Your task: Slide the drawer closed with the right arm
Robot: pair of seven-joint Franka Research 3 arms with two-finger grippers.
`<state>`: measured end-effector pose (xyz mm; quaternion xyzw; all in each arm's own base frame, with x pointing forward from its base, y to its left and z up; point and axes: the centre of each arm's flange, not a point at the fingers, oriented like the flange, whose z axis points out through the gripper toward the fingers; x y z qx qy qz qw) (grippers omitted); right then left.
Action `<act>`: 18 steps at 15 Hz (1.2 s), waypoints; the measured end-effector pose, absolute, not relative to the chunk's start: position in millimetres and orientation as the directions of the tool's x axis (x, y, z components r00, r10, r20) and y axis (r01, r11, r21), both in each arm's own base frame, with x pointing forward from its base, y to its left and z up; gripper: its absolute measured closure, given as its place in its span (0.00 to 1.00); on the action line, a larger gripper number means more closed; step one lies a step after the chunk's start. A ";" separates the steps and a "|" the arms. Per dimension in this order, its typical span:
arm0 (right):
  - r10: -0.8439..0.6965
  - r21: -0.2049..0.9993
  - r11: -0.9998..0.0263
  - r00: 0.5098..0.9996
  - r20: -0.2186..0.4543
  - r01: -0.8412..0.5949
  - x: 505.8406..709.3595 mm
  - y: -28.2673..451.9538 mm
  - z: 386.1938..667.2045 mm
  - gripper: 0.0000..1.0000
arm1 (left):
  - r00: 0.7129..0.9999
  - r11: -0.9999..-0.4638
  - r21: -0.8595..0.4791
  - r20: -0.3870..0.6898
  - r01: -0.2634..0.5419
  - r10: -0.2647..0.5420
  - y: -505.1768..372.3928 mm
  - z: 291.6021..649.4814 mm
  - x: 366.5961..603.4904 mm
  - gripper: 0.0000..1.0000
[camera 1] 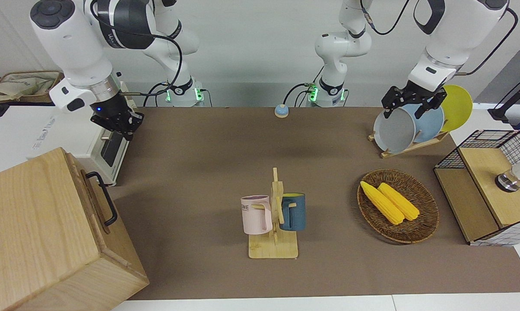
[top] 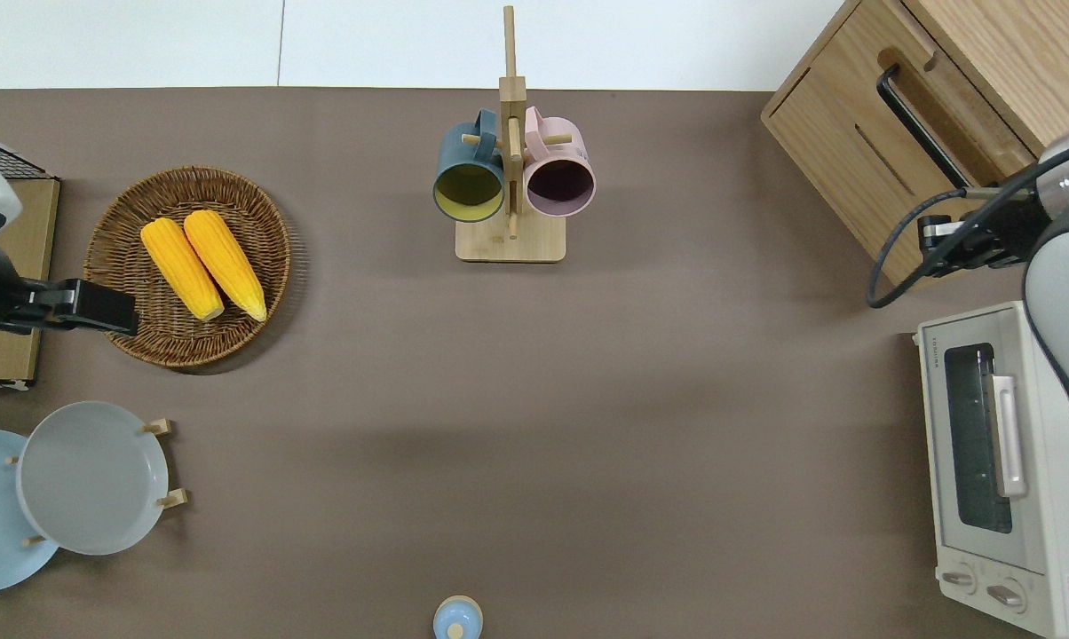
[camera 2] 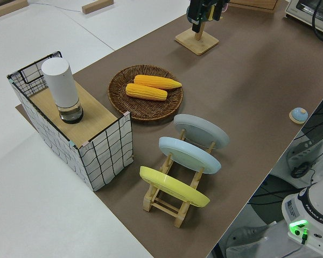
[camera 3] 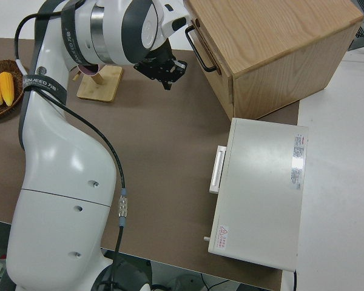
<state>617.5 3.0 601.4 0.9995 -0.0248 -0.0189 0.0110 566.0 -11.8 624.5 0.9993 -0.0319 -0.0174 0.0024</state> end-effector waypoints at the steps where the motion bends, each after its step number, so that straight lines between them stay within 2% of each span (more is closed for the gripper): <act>1: -0.033 0.022 -0.999 0.999 -0.033 -0.032 616.4 -1.0 600.5 0.99 | 0.997 -0.998 0.006 -0.035 -0.064 -0.064 -11.8 624.5 566.0 0.00; 8: -0.020 0.007 -1.000 0.999 -0.027 -0.020 602.2 -24.4 590.9 0.96 | 0.997 -0.998 0.006 -0.035 -0.064 -0.064 -11.8 624.5 566.0 0.00; 12: -0.028 0.005 -1.000 0.999 -0.024 -0.028 600.5 -20.2 592.3 0.62 | 0.997 -0.998 0.006 -0.035 -0.064 -0.064 -11.8 624.5 566.0 0.00; 15: -0.027 0.005 -1.000 0.999 -0.022 -0.027 600.1 -14.7 593.8 0.25 | 0.997 -0.998 0.006 -0.035 -0.064 -0.064 -11.8 624.5 566.0 0.00; 17: -0.026 0.004 -1.000 0.999 -0.020 -0.026 599.8 -13.5 594.6 0.07 | 0.997 -0.998 0.006 -0.035 -0.064 -0.064 -11.8 624.5 566.0 0.00; 18: -0.025 0.004 -1.000 0.999 -0.020 -0.025 599.8 -13.4 594.6 0.03 | 0.997 -0.998 0.006 -0.035 -0.064 -0.064 -11.8 624.5 566.0 0.00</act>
